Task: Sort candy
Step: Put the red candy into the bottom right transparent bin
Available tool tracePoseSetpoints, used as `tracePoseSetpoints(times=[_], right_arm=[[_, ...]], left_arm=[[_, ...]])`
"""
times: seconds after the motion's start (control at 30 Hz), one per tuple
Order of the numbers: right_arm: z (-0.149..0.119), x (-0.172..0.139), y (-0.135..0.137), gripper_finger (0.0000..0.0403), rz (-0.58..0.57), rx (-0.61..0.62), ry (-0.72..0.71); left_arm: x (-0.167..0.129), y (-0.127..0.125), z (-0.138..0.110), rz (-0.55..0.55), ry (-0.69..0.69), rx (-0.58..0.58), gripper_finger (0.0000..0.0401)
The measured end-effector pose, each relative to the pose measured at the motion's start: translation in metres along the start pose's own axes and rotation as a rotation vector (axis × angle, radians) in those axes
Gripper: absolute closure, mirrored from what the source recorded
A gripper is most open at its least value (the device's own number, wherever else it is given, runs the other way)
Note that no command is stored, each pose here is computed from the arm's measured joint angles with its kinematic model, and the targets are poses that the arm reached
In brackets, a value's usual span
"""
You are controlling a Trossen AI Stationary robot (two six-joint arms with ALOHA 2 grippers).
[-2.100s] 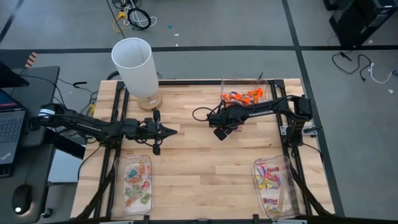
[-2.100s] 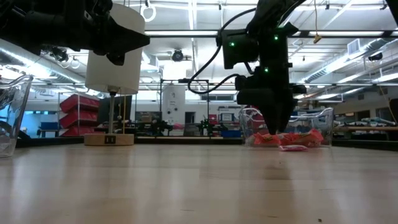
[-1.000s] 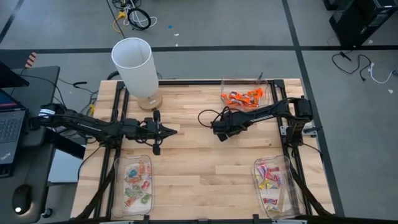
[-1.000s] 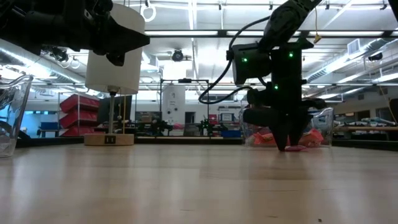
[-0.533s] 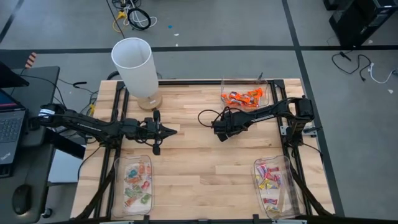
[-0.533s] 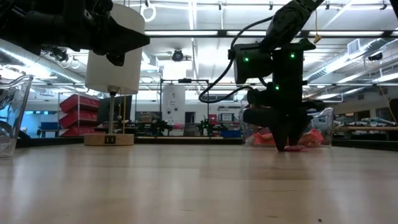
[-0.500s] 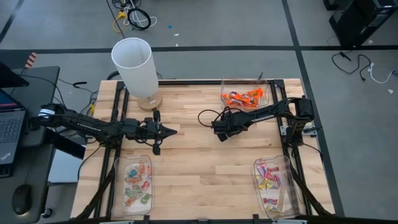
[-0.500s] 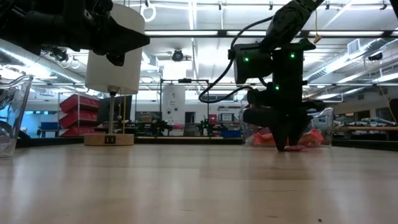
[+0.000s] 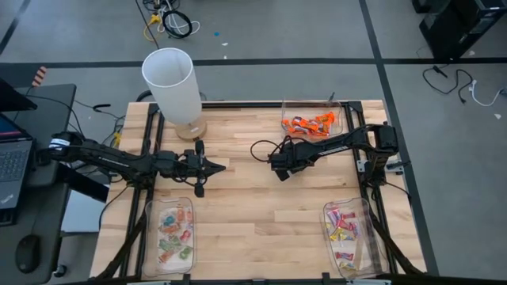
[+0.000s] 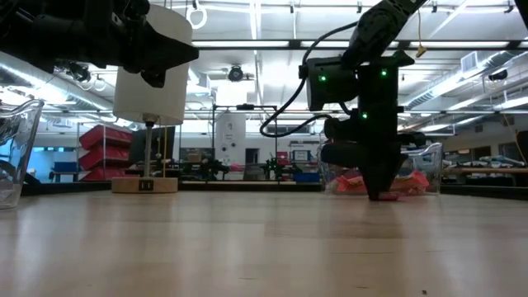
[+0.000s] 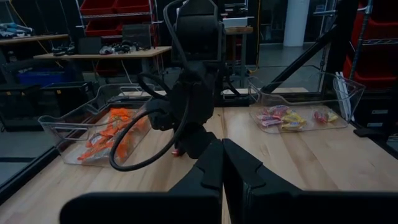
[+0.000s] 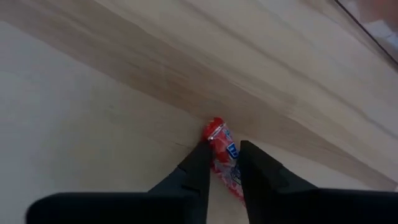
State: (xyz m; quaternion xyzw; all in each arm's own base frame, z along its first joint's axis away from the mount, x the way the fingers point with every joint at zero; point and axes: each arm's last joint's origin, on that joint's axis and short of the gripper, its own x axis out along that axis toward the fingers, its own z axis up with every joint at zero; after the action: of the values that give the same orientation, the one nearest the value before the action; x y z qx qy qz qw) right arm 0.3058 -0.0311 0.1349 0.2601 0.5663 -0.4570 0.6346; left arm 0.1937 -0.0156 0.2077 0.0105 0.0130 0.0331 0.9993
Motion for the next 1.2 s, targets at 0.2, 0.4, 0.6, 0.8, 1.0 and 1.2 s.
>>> tracePoseSetpoints(times=[0.2, 0.4, 0.6, 0.8, 1.0, 1.2], right_arm=[[0.004, -0.007, 0.005, 0.0366, 0.032, -0.012, 0.006], [0.003, -0.008, 0.005, 0.0399, 0.033, -0.024, 0.013], [0.002, -0.009, 0.005, 0.0402, 0.041, -0.04, 0.025], [-0.002, -0.024, 0.001, 0.0403, 0.057, -0.047, 0.018], [-0.012, -0.055, -0.009, 0.0403, 0.096, -0.035, -0.026], [-0.029, -0.092, -0.023, 0.0403, 0.171, -0.056, -0.069]], left_arm=[[0.0, 0.0, 0.0, 0.0, 0.002, 0.0, 0.0396], [0.0, 0.0, -0.001, 0.0, 0.014, 0.002, 0.0396], [0.0, 0.0, -0.001, 0.0, 0.014, 0.003, 0.0396], [0.0, 0.0, -0.001, 0.0, 0.015, 0.004, 0.0396], [0.0, 0.0, -0.001, 0.0, 0.015, 0.005, 0.0396], [0.0, 0.0, -0.001, 0.0, 0.015, 0.006, 0.0396]])
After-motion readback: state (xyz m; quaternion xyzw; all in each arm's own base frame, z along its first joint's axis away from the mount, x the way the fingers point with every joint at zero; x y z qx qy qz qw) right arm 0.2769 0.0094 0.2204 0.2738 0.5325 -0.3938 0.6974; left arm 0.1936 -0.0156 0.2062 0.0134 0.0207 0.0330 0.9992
